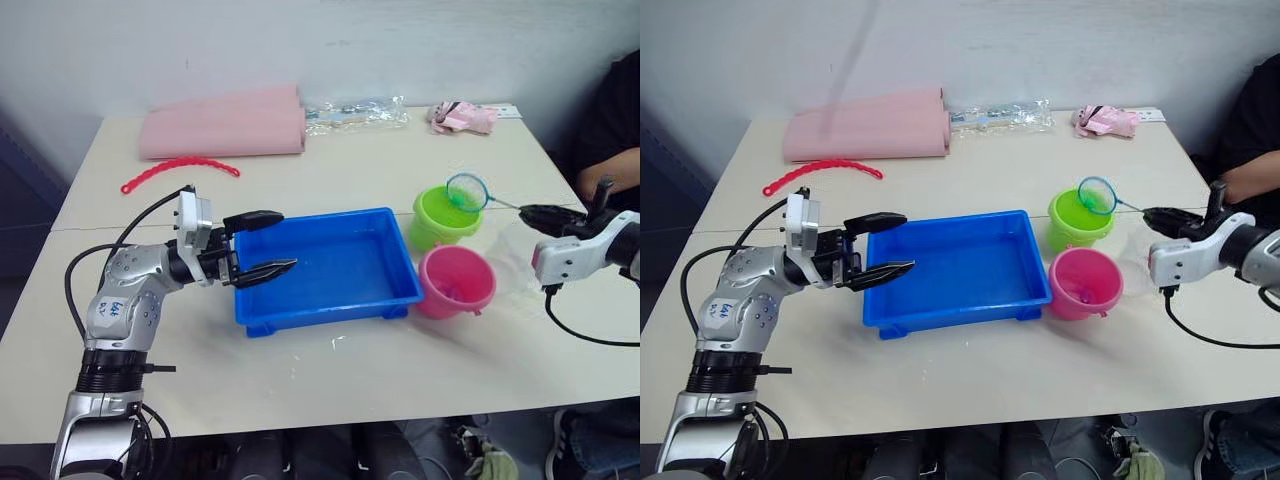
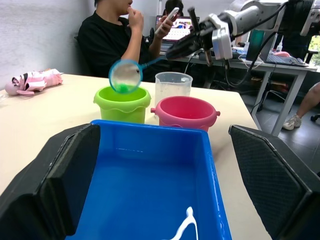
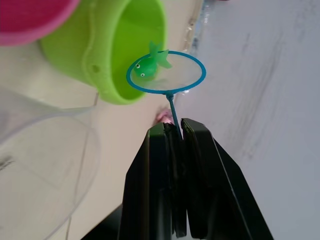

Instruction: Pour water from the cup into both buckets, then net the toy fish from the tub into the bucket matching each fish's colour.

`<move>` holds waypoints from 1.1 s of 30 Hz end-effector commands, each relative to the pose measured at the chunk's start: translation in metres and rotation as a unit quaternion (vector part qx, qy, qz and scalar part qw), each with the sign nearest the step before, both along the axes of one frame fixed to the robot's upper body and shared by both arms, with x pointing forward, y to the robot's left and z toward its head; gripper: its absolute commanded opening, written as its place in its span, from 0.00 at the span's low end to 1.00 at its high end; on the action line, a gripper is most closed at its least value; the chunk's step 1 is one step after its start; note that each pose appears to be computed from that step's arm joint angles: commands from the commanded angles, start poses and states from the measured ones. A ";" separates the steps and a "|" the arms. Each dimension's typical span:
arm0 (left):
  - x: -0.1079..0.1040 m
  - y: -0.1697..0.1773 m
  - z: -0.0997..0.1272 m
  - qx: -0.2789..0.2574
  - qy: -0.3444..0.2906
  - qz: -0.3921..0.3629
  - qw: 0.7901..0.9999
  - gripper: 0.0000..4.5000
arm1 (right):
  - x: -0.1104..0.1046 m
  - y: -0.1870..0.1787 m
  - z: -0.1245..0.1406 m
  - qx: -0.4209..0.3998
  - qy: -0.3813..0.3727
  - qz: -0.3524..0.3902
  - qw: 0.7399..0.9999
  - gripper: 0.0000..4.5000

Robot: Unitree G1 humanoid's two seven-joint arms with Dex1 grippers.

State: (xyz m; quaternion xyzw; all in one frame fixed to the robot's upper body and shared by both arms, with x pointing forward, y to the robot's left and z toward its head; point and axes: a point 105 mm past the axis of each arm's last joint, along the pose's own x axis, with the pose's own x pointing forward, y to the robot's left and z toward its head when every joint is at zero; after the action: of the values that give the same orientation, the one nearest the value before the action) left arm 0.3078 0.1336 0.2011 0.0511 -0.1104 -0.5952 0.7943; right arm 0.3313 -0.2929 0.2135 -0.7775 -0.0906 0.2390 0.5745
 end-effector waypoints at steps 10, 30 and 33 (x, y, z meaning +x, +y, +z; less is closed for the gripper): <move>-0.008 -0.004 0.005 -0.001 -0.025 -0.031 0.999 1.00 | 0.002 0.006 0.017 -0.014 -0.034 0.020 0.999 0.00; -0.005 -0.009 0.003 -0.006 -0.024 -0.029 0.999 1.00 | 0.002 0.015 0.018 0.013 -0.051 0.020 0.998 0.00; -0.005 -0.009 0.003 -0.007 -0.025 -0.028 0.999 1.00 | 0.002 0.013 0.024 0.044 -0.053 0.012 0.998 0.00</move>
State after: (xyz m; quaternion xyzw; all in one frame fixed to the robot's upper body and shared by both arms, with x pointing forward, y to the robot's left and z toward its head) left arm 0.3030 0.1261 0.1965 0.0458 -0.1178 -0.6154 0.7781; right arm 0.3351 -0.2803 0.2172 -0.7718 -0.1172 0.2242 0.5834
